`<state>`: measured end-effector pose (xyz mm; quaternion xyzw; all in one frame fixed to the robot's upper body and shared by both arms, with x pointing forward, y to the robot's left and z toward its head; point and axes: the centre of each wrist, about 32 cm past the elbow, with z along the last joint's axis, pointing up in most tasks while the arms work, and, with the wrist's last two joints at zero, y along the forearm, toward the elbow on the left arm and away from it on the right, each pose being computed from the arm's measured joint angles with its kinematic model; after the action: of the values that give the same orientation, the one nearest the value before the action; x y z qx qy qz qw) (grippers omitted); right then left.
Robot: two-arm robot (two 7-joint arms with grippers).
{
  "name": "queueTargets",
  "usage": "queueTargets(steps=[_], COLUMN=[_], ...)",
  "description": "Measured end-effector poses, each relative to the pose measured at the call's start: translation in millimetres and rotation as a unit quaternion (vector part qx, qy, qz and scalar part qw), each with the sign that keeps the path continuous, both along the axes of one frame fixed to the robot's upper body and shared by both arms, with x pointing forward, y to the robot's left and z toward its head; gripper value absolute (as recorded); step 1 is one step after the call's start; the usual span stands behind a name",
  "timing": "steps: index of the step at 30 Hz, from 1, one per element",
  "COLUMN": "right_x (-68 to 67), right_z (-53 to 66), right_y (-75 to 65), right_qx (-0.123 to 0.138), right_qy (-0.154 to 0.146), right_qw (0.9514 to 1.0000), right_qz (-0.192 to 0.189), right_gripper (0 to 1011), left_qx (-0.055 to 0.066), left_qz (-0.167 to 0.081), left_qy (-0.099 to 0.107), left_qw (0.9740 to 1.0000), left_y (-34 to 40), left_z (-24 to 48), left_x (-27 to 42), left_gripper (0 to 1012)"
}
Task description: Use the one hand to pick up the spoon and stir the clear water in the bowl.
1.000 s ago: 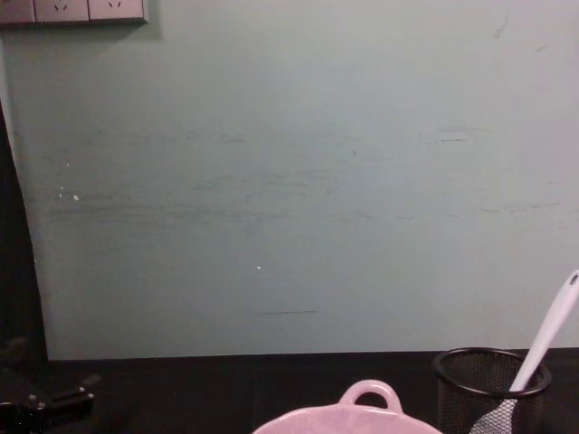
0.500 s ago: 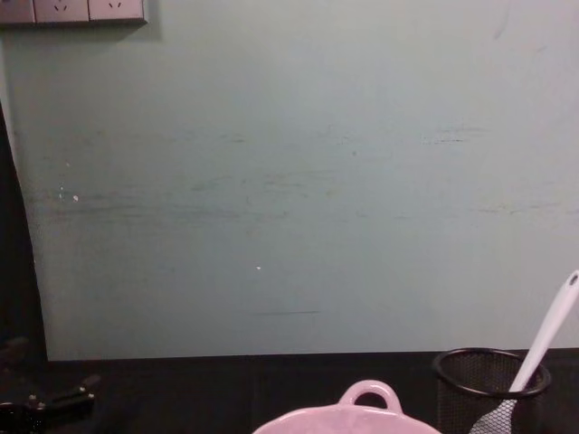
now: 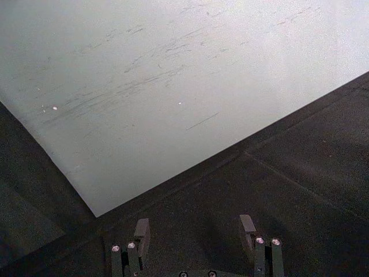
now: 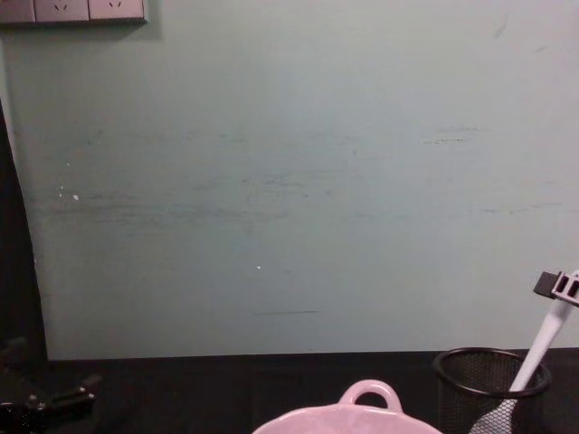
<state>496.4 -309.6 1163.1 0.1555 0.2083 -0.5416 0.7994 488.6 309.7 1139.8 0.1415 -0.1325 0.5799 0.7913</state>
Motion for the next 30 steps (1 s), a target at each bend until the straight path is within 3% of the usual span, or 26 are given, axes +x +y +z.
queueTargets(steps=[6,10,30], right_x=[11.1,14.1,17.6], right_z=[-4.6,-6.8,-6.0], right_y=[0.3,0.6,0.1], right_qx=[0.015,0.016,0.016], right_qy=[0.006,0.001,-0.011], right_qw=[0.9998,0.9998,0.9997], right_qz=[0.008,0.01,0.014], right_gripper=[1002,947,339], left_qx=[0.0,0.0,0.0], left_qz=[0.0,0.0,0.0], left_qy=[0.0,0.0,0.0], left_qw=[1.0,1.0,1.0], left_y=[0.0,0.0,0.0], left_z=[0.0,0.0,0.0], left_x=[0.0,0.0,0.0], left_gripper=[1011,1011,1011])
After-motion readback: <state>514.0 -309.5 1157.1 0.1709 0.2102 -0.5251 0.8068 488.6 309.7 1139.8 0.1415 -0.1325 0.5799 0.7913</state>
